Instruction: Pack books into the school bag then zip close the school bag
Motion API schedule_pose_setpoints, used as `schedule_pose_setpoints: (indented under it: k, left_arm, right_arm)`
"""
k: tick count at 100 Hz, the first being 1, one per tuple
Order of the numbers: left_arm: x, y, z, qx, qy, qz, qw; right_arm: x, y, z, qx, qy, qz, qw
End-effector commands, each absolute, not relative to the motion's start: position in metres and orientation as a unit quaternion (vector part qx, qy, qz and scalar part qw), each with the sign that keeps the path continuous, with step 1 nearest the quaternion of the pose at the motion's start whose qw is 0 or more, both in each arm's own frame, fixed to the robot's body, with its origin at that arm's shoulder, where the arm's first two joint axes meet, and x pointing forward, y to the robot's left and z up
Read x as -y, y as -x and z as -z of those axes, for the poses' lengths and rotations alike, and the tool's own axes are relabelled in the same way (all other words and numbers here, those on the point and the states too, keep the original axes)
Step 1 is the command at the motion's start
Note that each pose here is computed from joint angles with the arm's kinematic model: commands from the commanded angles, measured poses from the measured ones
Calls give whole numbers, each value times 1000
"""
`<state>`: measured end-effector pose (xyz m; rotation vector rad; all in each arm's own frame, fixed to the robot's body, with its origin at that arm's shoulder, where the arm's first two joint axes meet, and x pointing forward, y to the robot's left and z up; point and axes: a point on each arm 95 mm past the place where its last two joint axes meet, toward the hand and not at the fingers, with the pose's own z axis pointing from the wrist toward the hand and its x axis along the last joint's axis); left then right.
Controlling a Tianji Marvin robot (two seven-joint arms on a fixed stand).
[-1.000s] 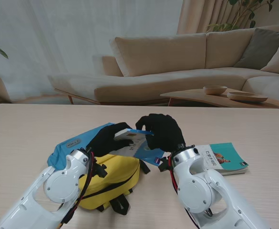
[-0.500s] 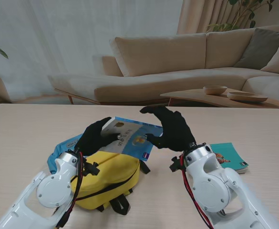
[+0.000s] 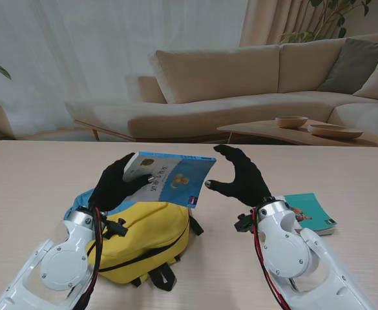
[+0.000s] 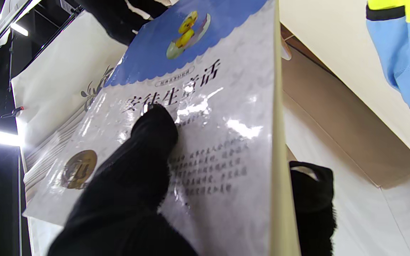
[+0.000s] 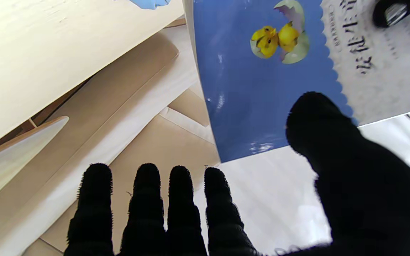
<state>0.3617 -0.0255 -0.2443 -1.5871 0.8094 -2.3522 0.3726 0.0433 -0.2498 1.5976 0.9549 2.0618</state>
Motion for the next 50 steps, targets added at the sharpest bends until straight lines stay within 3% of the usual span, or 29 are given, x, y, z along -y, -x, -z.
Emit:
schedule_pose_setpoints:
  k: [1, 50]
  left_arm:
    - [31, -358, 237, -265, 529, 802, 83]
    - [44, -356, 230, -228, 557, 799, -18]
  right_arm:
    - [-50, -371, 261, -335, -576, -726, 172]
    - [-77, -362, 277, -198, -628, -752, 35]
